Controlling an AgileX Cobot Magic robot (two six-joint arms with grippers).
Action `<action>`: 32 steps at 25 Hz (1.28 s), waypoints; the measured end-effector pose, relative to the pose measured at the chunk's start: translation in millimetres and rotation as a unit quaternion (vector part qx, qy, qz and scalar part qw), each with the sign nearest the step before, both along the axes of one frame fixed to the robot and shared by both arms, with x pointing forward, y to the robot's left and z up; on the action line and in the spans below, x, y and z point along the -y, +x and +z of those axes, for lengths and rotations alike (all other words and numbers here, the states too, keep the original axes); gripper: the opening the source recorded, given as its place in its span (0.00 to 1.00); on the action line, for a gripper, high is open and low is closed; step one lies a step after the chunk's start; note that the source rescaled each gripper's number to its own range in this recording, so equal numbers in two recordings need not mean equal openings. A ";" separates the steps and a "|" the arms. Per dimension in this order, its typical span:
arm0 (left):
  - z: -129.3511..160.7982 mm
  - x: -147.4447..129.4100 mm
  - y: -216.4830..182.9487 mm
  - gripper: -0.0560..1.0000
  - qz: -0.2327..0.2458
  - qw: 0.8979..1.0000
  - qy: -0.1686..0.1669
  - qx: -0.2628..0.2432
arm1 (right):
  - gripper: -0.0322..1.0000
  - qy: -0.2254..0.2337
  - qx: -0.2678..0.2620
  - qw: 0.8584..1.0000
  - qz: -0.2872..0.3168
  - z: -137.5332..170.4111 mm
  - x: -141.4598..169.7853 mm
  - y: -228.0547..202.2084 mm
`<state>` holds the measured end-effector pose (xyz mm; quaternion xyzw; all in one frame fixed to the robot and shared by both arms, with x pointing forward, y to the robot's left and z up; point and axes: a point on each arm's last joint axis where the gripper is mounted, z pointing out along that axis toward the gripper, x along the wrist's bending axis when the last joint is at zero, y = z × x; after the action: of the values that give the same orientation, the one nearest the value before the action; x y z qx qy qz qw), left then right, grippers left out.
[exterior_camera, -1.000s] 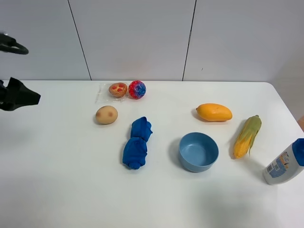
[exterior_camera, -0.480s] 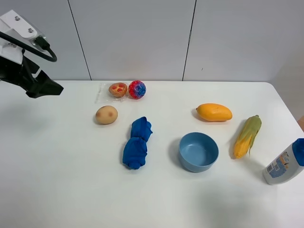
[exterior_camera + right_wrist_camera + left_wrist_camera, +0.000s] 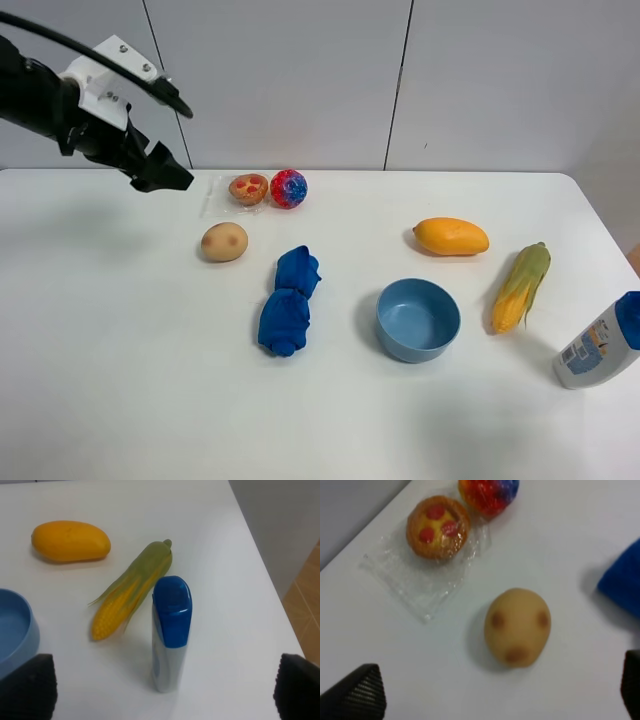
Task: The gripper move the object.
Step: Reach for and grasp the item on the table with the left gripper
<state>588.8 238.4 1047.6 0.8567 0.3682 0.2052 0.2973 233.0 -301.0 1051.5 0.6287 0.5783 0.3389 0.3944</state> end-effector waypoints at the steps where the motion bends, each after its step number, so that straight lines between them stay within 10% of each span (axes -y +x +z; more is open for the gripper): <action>1: -1.4 2.4 8.4 0.92 0.011 1.000 -0.011 -0.007 | 1.00 0.000 0.000 1.000 0.000 0.0 0.0 0.0; 15: -29.7 18.1 92.0 0.96 0.086 0.993 -0.076 -0.040 | 1.00 0.000 0.000 1.000 0.000 0.0 0.0 0.0; 22: -46.9 17.2 100.5 0.96 0.078 0.995 -0.050 -0.035 | 1.00 0.000 0.000 1.000 0.000 0.0 0.0 0.0; 32: -79.6 45.6 102.2 0.96 -0.052 0.998 0.045 -0.012 | 1.00 0.000 0.000 1.000 0.000 0.0 0.0 0.0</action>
<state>691.0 192.8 968.0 0.8896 0.3171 0.1955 0.2644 233.0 -301.0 1051.5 0.6287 0.5783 0.3389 0.3944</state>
